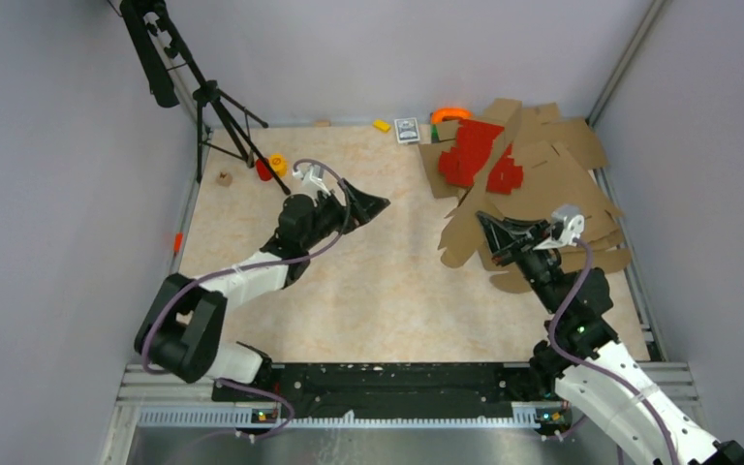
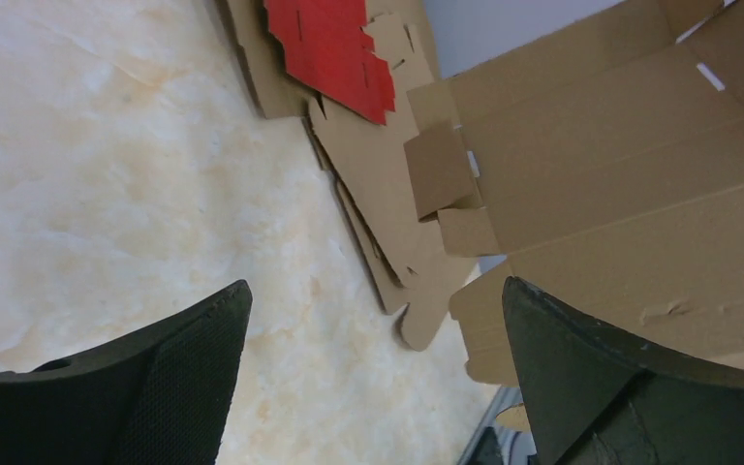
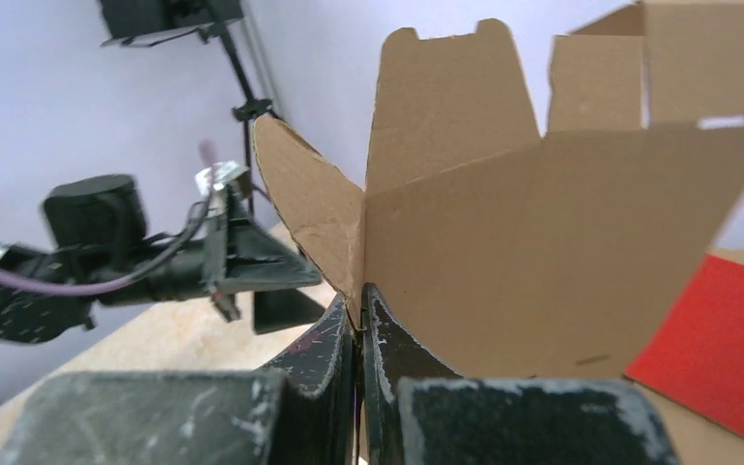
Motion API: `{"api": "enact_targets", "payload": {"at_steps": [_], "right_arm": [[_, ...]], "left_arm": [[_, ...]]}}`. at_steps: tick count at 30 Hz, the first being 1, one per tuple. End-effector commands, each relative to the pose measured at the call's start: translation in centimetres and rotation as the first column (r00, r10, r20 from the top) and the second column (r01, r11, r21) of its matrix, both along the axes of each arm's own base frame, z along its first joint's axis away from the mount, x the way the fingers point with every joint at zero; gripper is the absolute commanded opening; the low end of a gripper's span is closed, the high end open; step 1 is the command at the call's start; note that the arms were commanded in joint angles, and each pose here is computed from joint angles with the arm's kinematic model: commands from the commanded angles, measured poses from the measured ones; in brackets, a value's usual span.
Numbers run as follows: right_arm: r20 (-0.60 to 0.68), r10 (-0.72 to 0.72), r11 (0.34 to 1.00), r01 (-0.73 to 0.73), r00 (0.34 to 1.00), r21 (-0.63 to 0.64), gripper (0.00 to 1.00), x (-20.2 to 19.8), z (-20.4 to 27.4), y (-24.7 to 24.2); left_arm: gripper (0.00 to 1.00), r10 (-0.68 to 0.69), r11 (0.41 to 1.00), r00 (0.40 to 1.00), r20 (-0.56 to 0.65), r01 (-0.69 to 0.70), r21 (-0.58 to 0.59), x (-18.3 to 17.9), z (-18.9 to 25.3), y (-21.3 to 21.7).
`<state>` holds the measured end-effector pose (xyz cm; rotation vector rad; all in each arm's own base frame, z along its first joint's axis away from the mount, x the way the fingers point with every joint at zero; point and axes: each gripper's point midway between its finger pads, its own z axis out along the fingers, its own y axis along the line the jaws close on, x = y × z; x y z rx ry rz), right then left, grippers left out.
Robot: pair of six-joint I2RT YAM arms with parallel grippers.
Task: Fold the paper box
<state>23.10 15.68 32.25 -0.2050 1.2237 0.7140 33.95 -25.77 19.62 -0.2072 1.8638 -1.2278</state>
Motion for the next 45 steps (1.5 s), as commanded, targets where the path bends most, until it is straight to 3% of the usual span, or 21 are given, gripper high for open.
{"api": "enact_targets", "payload": {"at_steps": [1, 10, 20, 28, 31, 37, 42, 45], "right_arm": [[0.126, 0.135, 0.990, -0.128, 0.983, -0.065, 0.00, -2.1, 1.8, 2.0], [0.081, 0.376, 0.911, -0.352, 0.923, -0.215, 0.00, -4.0, 1.5, 5.7], [0.090, 0.460, 0.875, -0.433, 0.884, -0.217, 0.00, -4.5, 2.1, 7.1], [0.085, 0.527, 0.835, -0.496, 0.846, -0.239, 0.00, -4.9, 2.7, 8.2], [0.089, 0.532, 0.830, -0.498, 0.842, -0.250, 0.00, -5.1, 3.0, 8.2], [0.089, 0.507, 0.842, -0.471, 0.857, -0.265, 0.00, -4.9, 3.2, 7.8], [0.077, 0.479, 0.854, -0.443, 0.875, -0.274, 0.00, -4.5, 2.8, 7.5], [0.073, 0.475, 0.854, -0.439, 0.877, -0.279, 0.00, -4.5, 2.6, 7.4]], "left_arm": [[0.99, -0.086, 0.970, 0.994, 0.062, 0.097, -0.225, 0.8, 4.7, -2.5], [0.99, -0.162, 0.960, 0.987, -0.019, 0.153, -0.234, 1.8, 2.6, -4.4], [0.95, -0.230, 0.945, 0.954, -0.190, 0.173, -0.277, -0.7, -2.2, -4.9], [0.75, -0.171, 0.971, 0.938, -0.302, 0.109, -0.211, -0.6, -6.2, -4.3], [0.61, -0.173, 0.975, 0.932, -0.319, 0.116, -0.189, -0.4, -7.4, -4.4], [0.24, -0.211, 0.970, 0.917, -0.338, 0.155, -0.185, -0.3, -9.6, -5.1], [0.22, -0.181, 0.975, 0.929, -0.322, 0.126, -0.186, -0.4, -9.9, -4.2], [0.27, -0.173, 0.974, 0.937, -0.304, 0.116, -0.196, -0.7, -9.4, -3.7]]}}
